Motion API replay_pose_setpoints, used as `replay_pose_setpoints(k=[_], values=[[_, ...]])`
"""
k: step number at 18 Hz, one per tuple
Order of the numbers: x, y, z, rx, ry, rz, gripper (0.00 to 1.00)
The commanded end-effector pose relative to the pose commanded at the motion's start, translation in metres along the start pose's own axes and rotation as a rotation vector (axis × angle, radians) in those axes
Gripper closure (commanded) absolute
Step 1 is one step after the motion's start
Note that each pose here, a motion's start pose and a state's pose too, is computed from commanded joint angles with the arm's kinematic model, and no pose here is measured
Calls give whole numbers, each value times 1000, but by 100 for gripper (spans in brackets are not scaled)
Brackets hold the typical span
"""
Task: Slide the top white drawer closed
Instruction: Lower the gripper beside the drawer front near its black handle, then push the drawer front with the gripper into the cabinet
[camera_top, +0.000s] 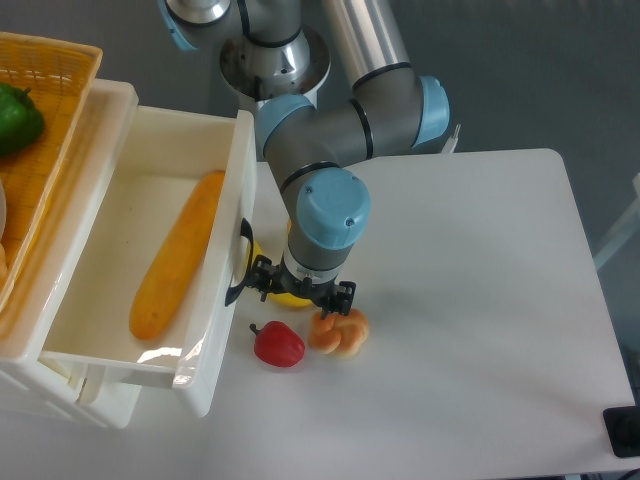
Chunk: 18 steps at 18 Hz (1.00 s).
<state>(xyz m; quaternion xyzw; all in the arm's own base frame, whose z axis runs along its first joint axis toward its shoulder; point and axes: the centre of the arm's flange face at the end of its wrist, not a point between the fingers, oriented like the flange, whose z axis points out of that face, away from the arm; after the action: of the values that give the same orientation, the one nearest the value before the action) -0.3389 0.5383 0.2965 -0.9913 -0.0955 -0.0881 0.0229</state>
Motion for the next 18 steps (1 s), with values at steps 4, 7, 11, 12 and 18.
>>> replay_pose_setpoints(k=[4,7,11,12,18], values=[[7,-3,-3,14,10,9,0],[9,-3,-10,16,27,9,0],[15,-4,-13,19,34,16,0],[17,-3,-13,15,37,17,0],[31,-4,-18,13,42,35,0]])
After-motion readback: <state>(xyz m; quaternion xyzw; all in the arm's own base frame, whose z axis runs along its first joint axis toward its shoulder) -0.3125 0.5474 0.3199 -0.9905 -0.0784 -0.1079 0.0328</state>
